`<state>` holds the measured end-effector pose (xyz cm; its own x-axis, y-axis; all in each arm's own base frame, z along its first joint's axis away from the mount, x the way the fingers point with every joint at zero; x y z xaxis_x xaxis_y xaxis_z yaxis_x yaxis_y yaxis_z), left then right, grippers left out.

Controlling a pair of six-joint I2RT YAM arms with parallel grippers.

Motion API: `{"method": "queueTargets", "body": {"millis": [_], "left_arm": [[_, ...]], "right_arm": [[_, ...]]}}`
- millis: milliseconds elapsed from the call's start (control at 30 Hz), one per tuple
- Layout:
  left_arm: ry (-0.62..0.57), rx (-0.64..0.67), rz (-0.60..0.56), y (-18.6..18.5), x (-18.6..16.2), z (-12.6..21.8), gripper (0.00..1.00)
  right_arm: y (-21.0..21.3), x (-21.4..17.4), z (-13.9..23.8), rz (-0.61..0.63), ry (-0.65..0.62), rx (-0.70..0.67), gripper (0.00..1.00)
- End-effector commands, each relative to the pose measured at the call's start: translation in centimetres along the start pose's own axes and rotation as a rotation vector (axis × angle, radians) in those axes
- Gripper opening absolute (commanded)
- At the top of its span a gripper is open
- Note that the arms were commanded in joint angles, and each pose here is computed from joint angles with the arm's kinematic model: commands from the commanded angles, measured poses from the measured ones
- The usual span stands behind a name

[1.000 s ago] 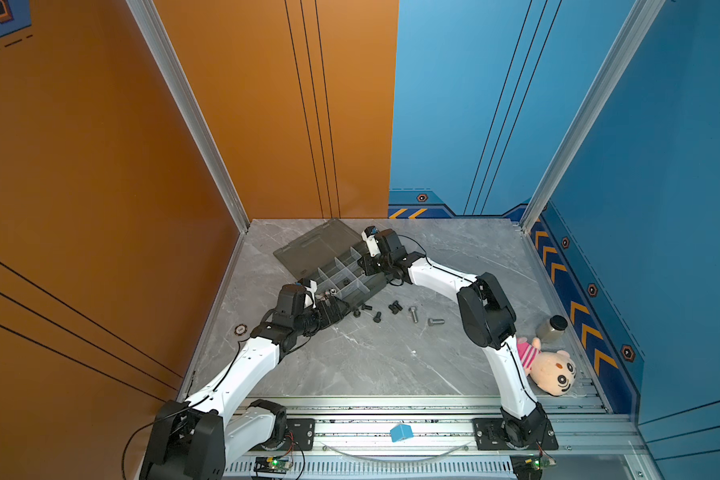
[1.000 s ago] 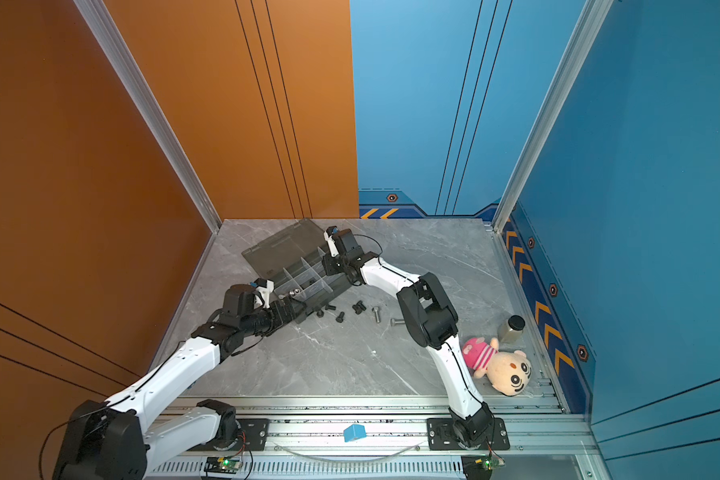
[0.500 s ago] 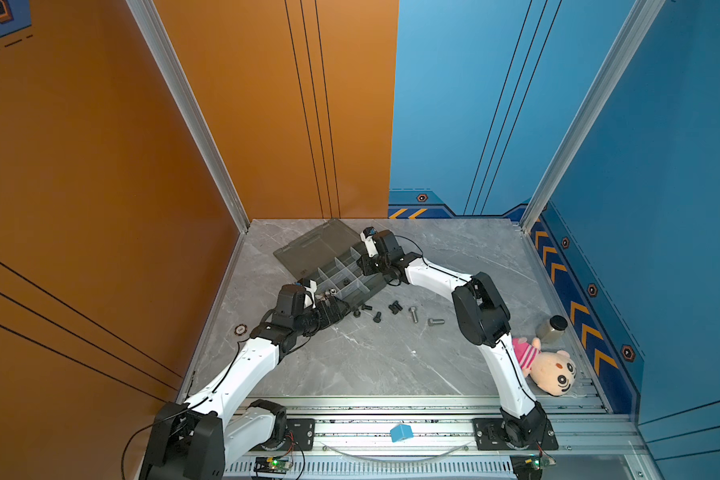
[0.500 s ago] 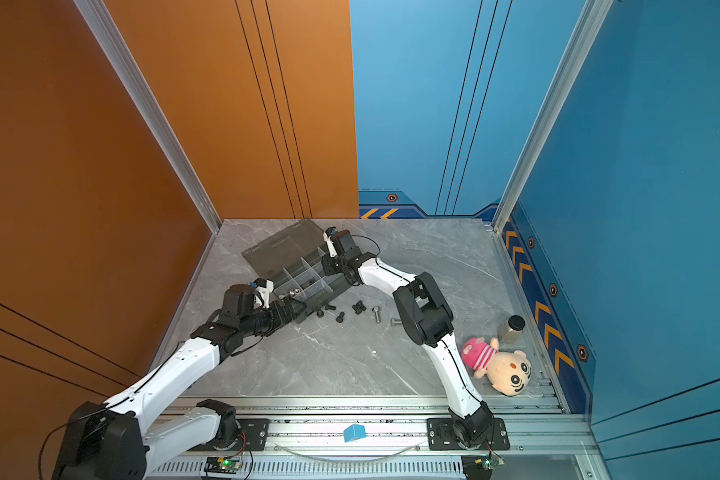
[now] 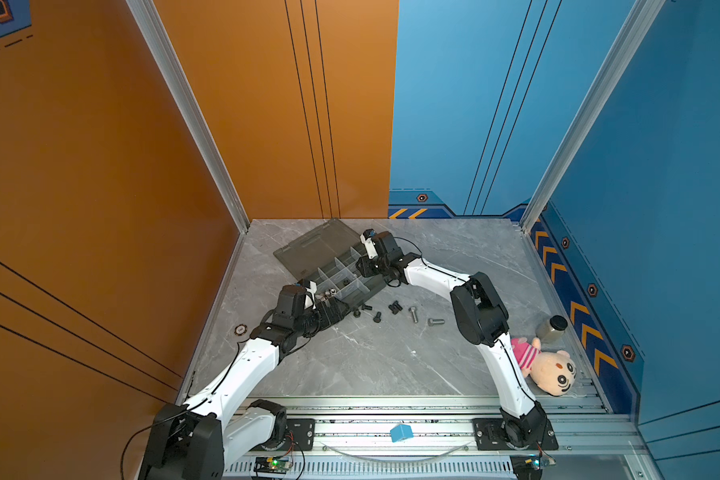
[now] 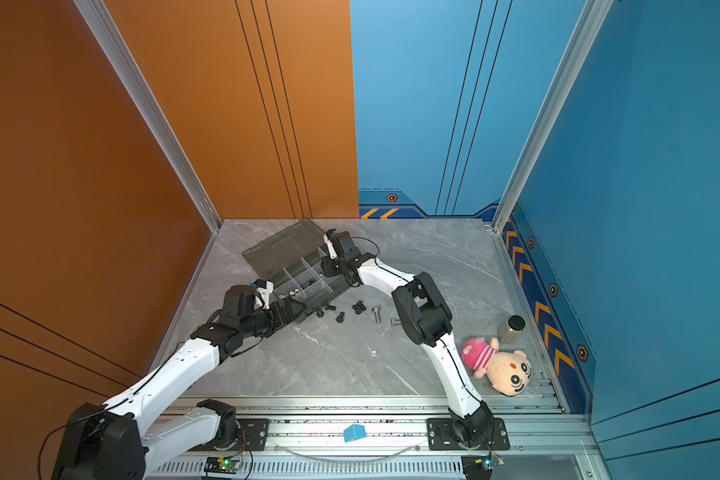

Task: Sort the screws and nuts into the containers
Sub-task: 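Open the right gripper to drop the nut into the compartment, then move the right gripper back toward the black bolts beside the box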

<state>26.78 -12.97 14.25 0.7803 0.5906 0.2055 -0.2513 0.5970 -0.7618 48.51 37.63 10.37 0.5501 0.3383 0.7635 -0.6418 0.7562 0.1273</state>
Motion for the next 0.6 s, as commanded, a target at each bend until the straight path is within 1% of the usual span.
{"method": "queueTargets", "body": {"millis": [0, 100, 133, 200, 267, 433, 567], "left_arm": [[-0.011, 0.028, -0.012, -0.5, -0.3, 0.2, 0.98], [-0.023, 0.059, -0.045, -0.7, -0.9, -0.1, 0.98], [-0.010, 0.096, -0.043, -0.2, -1.6, -0.2, 0.98], [-0.017, 0.123, -0.060, -0.1, -2.1, -0.6, 0.98], [-0.023, 0.157, -0.088, -0.1, -2.6, -0.9, 0.98], [-0.029, 0.227, -0.144, 0.0, -3.8, -2.2, 0.98], [-0.018, 0.254, -0.187, -0.4, -4.4, -3.2, 0.98]], "right_arm": [[-0.3, 1.2, 2.8, 0.004, 0.007, -0.007, 0.43], [-0.3, 1.5, 4.9, -0.001, -0.025, 0.003, 0.44], [-0.2, 1.7, 5.8, -0.004, -0.041, 0.012, 0.44], [-0.2, 1.8, 7.3, -0.013, -0.060, 0.031, 0.44], [0.0, 2.2, 9.5, -0.014, -0.088, 0.037, 0.45], [-0.4, 0.7, 13.4, -0.030, -0.091, 0.036, 0.45], [-0.2, -1.1, 15.5, -0.030, -0.069, 0.030, 0.45]]}}
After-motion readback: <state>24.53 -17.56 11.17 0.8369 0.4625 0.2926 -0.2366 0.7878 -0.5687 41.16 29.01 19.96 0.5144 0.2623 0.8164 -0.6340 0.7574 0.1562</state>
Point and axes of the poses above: each gripper's point midway between its finger pads, its own z axis back along the fingers, its own y axis along the line the jaws close on, x = y × z, the point moved 3 cm from there along z, back along the fingers, and after that the axes turned 13 degrees about z, right-handed, at the moved point
